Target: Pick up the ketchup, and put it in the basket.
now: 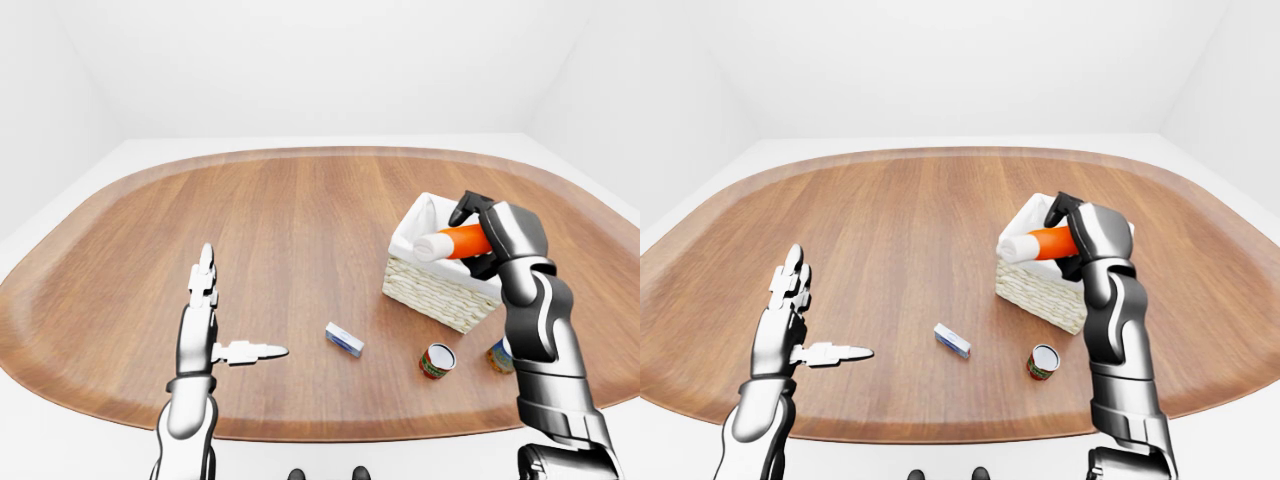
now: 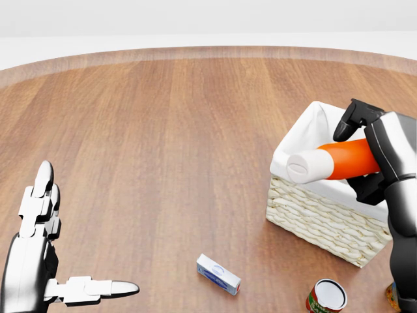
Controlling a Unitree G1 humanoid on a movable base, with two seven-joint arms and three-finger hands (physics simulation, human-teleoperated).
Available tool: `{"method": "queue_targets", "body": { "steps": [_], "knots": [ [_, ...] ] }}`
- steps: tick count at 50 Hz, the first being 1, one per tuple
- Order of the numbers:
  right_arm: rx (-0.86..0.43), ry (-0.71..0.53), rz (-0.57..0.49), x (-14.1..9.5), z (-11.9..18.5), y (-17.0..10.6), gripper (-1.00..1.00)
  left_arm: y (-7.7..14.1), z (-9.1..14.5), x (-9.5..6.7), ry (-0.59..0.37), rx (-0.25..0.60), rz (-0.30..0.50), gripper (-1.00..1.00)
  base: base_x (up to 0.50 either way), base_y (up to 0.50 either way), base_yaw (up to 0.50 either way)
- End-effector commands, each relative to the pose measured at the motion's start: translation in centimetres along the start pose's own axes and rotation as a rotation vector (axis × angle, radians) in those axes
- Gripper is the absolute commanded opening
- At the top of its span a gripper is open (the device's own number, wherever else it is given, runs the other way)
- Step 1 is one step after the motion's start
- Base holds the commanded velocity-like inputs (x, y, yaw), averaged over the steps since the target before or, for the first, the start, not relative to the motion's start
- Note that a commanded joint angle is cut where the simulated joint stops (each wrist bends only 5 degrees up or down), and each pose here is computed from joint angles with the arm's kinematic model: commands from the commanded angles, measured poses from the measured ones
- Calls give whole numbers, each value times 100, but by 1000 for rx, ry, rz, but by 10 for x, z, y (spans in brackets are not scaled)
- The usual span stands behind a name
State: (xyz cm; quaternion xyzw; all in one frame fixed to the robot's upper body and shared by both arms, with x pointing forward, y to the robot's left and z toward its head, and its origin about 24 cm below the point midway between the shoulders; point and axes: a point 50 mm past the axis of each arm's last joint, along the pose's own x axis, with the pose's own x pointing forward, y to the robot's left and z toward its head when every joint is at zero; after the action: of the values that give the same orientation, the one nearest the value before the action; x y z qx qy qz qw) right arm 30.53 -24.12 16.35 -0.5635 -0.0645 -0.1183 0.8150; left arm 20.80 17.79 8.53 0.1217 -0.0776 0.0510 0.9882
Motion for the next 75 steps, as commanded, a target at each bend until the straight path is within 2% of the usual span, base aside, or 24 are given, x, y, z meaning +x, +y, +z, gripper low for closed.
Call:
{"method": "queue_targets", "body": {
  "steps": [1,7,16,30,54,70,75],
  "knots": [
    [-78,38,15,10,-9,-4,-100,0,0,1,0,-2,0,100,0,0,0],
    [-134,64,33,15,-16,-4,-100,1,1,0,-2,-4,2,100,0,0,0],
    [-151,74,44,19,-17,-5,-100,3,0,2,1,-10,9,100,0,0,0],
    [-238,93,49,30,-19,-17,-100,3,0,2,1,-11,8,100,0,0,0],
    [-343,133,23,43,-27,-26,-100,2,0,2,0,-11,5,100,0,0,0],
    [-399,149,-8,52,-32,-18,-100,3,2,0,-3,-15,4,100,0,0,0],
    [-407,167,-9,58,-38,-7,-100,4,3,-1,-5,-18,5,100,0,0,0]
  ]
}}
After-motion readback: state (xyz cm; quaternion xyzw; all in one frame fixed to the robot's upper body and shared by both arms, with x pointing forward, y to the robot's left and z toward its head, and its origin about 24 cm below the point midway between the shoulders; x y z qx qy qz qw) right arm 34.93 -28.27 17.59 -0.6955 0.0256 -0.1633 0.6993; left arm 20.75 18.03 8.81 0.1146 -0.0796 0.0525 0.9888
